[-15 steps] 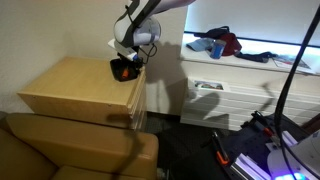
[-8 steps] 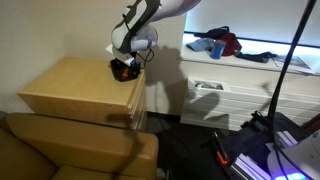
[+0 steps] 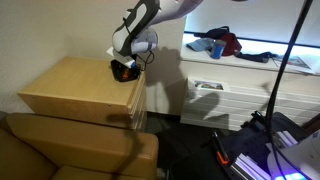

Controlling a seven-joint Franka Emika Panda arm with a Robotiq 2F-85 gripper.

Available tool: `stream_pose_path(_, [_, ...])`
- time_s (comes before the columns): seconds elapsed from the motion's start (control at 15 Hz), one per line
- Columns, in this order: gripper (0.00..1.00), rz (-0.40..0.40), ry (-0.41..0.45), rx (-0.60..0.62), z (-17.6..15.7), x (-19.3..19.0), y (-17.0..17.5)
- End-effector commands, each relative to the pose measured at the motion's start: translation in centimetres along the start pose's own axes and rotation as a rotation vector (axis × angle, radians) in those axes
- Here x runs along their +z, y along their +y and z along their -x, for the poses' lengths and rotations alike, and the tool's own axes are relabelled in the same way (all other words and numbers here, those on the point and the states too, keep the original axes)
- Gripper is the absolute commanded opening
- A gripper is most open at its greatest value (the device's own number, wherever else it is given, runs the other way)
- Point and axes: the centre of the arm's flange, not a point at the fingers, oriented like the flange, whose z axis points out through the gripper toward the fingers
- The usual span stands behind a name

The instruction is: Remove the screwdriver from the box and put it on the nightstand

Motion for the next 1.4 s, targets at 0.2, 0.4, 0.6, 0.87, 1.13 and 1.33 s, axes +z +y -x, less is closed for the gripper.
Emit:
stream_pose_path(0.2, [0.30,0.001,-0.001,-0.001,-0.7,0.6,-1.3])
stream_pose_path(0.4, [0.11,-0.007,0.003,0.003,-1.1,0.4,-1.5])
stream_pose_path(0.6, [0.08,-0.019,0.007,0.006,-1.5,-0.1,-1.7])
stream_pose_path(0.87, [0.08,-0.055,0.010,-0.003,-1.7,-1.9,-2.3])
stream_pose_path(1.13, [0.08,-0.080,-0.041,-0.073,0.1,-5.9,-2.1])
stream_pose_path(1.33, [0.08,-0.131,-0.090,-0.133,1.6,-8.5,-3.6])
